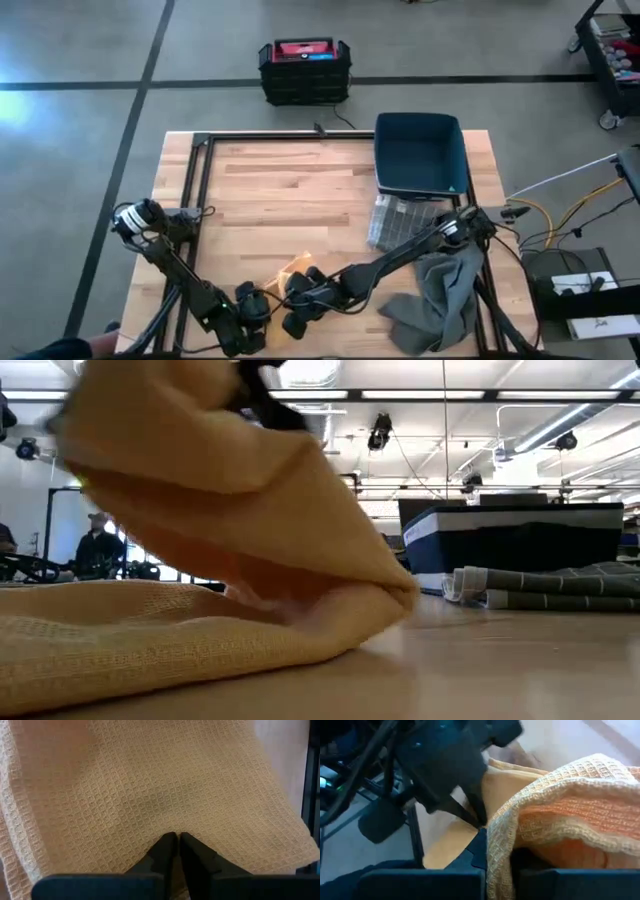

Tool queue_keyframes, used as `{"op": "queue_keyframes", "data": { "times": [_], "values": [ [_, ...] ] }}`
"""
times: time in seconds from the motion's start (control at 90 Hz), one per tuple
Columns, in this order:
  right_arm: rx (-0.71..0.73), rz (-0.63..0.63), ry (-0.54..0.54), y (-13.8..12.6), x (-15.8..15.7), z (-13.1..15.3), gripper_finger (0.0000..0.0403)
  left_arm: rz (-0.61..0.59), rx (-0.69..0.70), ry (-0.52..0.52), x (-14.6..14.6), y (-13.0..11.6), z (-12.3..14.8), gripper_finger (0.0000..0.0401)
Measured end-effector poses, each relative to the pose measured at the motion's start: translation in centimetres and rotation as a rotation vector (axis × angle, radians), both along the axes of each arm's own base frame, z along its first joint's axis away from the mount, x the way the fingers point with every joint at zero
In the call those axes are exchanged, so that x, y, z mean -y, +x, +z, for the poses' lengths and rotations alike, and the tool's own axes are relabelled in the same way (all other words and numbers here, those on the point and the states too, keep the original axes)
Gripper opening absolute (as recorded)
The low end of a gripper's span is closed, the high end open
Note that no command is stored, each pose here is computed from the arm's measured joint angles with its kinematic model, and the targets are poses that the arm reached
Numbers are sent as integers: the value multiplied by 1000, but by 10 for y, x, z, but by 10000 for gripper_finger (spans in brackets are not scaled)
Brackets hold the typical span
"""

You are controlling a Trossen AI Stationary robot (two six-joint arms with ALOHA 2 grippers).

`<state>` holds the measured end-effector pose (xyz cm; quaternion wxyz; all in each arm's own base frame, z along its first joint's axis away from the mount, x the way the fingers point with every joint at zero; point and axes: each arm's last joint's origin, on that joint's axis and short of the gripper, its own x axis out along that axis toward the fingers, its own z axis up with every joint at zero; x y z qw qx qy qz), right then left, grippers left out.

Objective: Fold towel
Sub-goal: Fold the yellow kitchen towel

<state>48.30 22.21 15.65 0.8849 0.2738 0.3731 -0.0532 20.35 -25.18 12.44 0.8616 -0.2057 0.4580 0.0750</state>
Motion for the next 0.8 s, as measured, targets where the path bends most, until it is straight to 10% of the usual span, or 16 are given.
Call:
{"op": "queue_keyframes", "data": {
  "times": [0.433,0.8],
  "values": [
    [29,67,-2,24,-15,-20,18,-14,29,-45,-5,-5,26,22],
    [60,68,-6,26,-16,-18,120,-67,-18,-134,-16,-18,61,22]
  ]
}}
